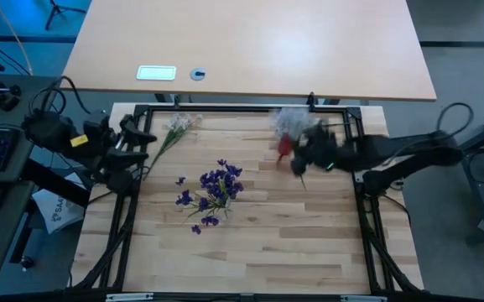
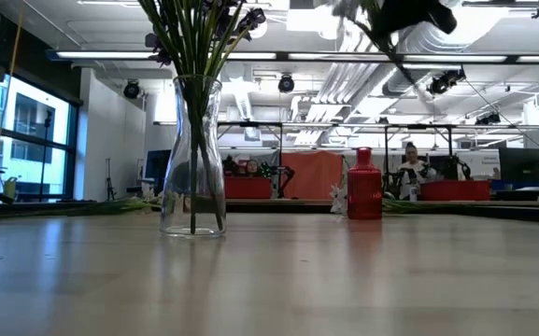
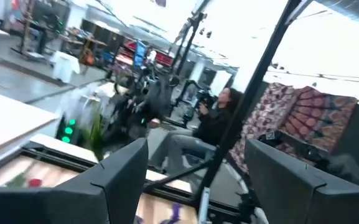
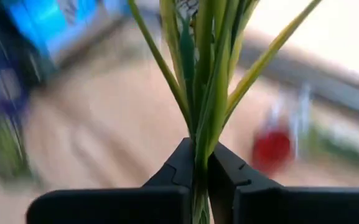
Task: Sort flowers into vase by color
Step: Put the bottom white flowers into the red vase
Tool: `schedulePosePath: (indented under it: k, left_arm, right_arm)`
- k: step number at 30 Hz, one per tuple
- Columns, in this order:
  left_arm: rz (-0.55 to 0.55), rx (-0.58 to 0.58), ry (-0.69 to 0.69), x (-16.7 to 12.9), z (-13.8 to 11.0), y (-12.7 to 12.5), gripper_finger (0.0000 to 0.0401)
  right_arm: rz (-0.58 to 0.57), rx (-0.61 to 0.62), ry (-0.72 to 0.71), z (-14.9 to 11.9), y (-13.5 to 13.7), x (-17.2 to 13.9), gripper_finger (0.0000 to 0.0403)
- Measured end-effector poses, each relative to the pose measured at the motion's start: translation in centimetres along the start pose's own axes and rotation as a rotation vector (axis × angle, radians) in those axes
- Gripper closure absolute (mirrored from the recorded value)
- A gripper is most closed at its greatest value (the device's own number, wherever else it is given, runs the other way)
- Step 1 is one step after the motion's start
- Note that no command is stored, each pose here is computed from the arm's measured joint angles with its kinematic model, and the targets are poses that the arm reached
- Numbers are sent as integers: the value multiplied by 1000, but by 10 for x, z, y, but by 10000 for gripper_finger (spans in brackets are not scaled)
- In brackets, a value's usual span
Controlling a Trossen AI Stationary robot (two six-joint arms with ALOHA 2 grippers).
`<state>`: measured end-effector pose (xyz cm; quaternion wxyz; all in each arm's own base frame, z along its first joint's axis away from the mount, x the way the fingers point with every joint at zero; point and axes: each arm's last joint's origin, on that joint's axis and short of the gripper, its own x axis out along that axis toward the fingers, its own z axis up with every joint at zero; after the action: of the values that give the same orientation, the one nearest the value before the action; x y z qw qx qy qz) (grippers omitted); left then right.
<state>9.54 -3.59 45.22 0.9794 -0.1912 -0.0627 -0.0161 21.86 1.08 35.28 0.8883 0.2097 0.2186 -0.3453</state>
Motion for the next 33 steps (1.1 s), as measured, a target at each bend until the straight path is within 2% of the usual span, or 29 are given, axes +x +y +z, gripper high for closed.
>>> schedulePosePath:
  k: [3,7,11,15,18,26,30,33]
  left_arm:
    - [30,15,5,0,-1,1,146]
    - [56,35,21,6,-5,0,146]
    - [114,80,35,17,-12,-3,146]
    - [171,102,52,28,-19,-5,146]
    - [188,104,62,34,-23,-7,146]
    - [209,106,55,40,-25,-8,146]
    - [256,96,17,39,-22,-8,146]
    - [338,83,-34,40,-19,-6,146]
  right_arm:
    - [43,56,-198,7,-23,-4,390]
    - [124,72,-400,-3,-47,14,398]
    - [70,100,-559,-1,-68,26,399]
    - [-35,40,-549,4,-79,38,399]
    - [-72,-4,-546,12,-81,42,400]
    - [-84,-47,-489,12,-86,59,400]
    - [-62,-69,-442,10,-88,64,400]
    - [-39,-65,-378,4,-88,67,387]
